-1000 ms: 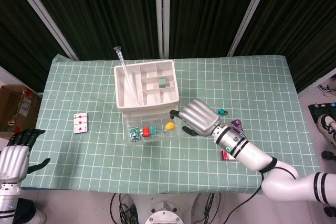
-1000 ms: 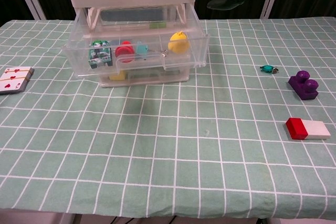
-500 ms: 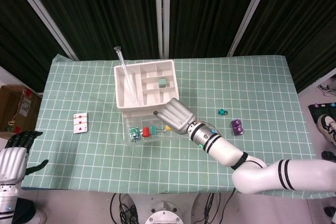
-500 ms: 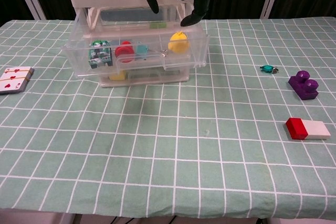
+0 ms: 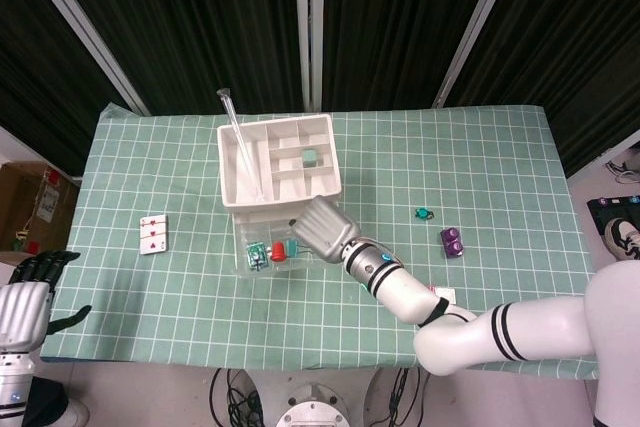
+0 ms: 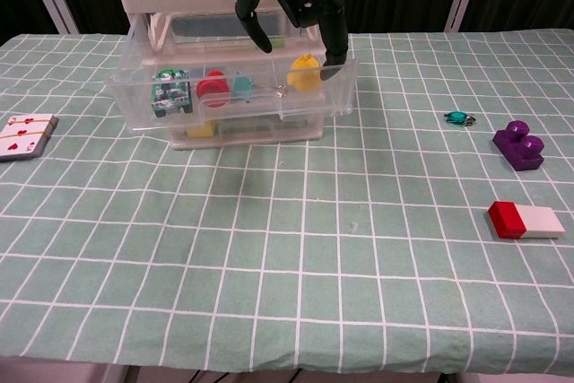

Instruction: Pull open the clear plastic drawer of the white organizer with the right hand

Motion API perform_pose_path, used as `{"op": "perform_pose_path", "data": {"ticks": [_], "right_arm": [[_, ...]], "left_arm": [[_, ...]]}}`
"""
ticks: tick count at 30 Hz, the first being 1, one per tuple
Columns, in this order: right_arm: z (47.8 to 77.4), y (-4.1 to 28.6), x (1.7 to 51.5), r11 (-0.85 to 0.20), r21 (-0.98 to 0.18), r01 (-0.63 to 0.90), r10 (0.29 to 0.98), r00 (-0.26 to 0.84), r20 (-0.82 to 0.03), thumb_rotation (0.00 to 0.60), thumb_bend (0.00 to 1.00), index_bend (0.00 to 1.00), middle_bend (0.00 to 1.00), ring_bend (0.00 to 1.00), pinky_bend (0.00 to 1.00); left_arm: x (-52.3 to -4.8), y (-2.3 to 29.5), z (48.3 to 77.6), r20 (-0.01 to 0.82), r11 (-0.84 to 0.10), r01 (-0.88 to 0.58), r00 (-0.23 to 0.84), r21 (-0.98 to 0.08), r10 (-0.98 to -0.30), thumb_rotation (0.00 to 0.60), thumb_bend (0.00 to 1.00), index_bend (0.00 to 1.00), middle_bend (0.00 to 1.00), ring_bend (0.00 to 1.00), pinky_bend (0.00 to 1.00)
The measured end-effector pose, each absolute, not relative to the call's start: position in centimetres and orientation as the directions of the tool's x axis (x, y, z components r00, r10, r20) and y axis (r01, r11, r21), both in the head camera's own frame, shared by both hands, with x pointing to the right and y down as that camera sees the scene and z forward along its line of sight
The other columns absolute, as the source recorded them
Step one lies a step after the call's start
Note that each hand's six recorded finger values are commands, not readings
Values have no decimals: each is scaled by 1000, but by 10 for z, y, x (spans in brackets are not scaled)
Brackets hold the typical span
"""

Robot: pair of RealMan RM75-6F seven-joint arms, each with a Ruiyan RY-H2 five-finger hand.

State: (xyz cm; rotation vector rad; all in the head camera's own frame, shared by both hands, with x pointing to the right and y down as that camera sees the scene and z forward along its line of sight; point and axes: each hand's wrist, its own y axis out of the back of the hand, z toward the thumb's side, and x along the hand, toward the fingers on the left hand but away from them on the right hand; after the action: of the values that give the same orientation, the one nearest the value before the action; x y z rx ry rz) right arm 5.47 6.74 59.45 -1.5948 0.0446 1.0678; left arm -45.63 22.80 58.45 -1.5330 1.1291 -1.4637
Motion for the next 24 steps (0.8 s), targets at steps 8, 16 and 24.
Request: {"op": "perform_pose_path", "data": {"ticks": [8,16,24], "right_arm": [[604,69,52,-343,-741,-578,493,560,-665,600,63,399,938,987,971],[611,67,50,-351,-739,-575,497,555,-667,600,163,551,943,991,973],[607,64,45,-345,-770,-537,513,579,-634,600,217,681,949,995,978]], "left_arm": [[-458,229,586,359,-353,-116,-33,-928,-933,600,0,241,234,181,202],[-460,228,587,354,-348,-119,-36,-930,-934,600,0,241,235,182,202],[-461,228,587,353,-347,-116,-36,-930,-935,600,0,241,234,181,202]]}}
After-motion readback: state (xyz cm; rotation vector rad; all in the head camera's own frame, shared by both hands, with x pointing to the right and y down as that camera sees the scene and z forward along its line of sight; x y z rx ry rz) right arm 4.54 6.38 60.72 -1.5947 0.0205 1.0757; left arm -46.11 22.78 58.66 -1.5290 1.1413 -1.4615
